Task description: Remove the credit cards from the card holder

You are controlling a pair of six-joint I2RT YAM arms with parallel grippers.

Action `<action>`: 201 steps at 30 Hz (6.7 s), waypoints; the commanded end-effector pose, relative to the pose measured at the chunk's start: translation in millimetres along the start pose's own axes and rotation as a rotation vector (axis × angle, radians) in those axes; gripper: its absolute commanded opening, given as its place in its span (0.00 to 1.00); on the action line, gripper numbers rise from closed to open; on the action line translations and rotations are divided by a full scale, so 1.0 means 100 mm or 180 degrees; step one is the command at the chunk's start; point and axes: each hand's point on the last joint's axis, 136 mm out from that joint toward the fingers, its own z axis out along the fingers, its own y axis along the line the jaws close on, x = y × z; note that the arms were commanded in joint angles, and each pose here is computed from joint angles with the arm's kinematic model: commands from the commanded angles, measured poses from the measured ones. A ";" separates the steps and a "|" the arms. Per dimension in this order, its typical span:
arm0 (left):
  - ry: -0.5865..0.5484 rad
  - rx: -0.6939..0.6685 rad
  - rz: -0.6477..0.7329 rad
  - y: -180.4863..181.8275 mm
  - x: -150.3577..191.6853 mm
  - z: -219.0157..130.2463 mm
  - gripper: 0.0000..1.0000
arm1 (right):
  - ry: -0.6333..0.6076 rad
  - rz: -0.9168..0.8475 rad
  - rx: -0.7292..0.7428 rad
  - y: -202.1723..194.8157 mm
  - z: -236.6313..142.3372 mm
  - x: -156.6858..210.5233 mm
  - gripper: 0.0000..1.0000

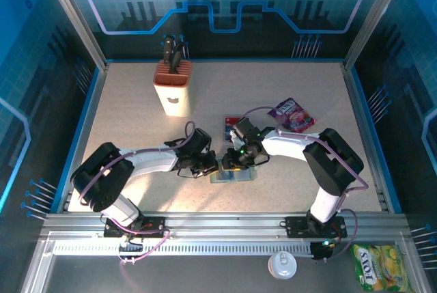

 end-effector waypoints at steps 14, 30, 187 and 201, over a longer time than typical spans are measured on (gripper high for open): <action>-0.0039 -0.0215 -0.0002 0.14 -0.01 -0.08 0.00 | -0.0017 -0.0091 0.0073 0.06 -0.10 0.03 0.33; -0.0036 -0.0016 0.0088 -0.13 -0.03 -0.13 0.02 | -0.0152 -0.0084 -0.0048 0.08 -0.24 -0.02 0.33; -0.0254 -0.0092 -0.0139 0.06 -0.27 -0.38 0.03 | 0.0392 -0.3859 0.1009 -0.25 -1.29 -1.20 0.00; -0.0297 -0.0137 -0.0166 0.15 -0.25 -0.43 0.04 | 0.0504 -0.3929 0.1058 -0.37 -1.11 -1.34 0.00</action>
